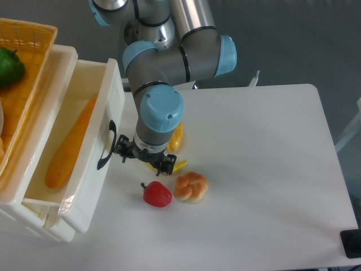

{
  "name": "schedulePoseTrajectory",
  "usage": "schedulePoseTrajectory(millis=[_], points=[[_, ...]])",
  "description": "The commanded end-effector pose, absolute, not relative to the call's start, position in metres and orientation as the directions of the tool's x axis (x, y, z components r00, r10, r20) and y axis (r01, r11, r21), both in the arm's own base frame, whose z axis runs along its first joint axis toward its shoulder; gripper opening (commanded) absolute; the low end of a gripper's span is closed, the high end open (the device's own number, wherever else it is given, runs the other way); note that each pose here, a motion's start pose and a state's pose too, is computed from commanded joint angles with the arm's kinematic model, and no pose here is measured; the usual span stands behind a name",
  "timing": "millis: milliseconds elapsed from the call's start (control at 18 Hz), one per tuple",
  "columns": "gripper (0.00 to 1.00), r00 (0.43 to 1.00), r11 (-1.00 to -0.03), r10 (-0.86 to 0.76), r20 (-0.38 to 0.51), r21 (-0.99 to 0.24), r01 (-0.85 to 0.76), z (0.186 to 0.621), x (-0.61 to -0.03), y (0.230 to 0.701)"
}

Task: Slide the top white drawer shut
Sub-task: 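Push the drawer front with the gripper into the cabinet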

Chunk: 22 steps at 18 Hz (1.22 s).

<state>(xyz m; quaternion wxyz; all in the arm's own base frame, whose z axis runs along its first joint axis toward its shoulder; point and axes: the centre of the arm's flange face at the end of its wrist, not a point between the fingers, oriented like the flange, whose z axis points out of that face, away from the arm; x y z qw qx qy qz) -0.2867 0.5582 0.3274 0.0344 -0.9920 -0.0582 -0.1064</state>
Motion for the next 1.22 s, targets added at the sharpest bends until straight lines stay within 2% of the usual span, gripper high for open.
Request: schedulePoseTrajectory(millis=[1222], points=[[1.0,0.977,-0.996,0.039,0.212,-0.066,0.054,0.33,-0.247,0.577]])
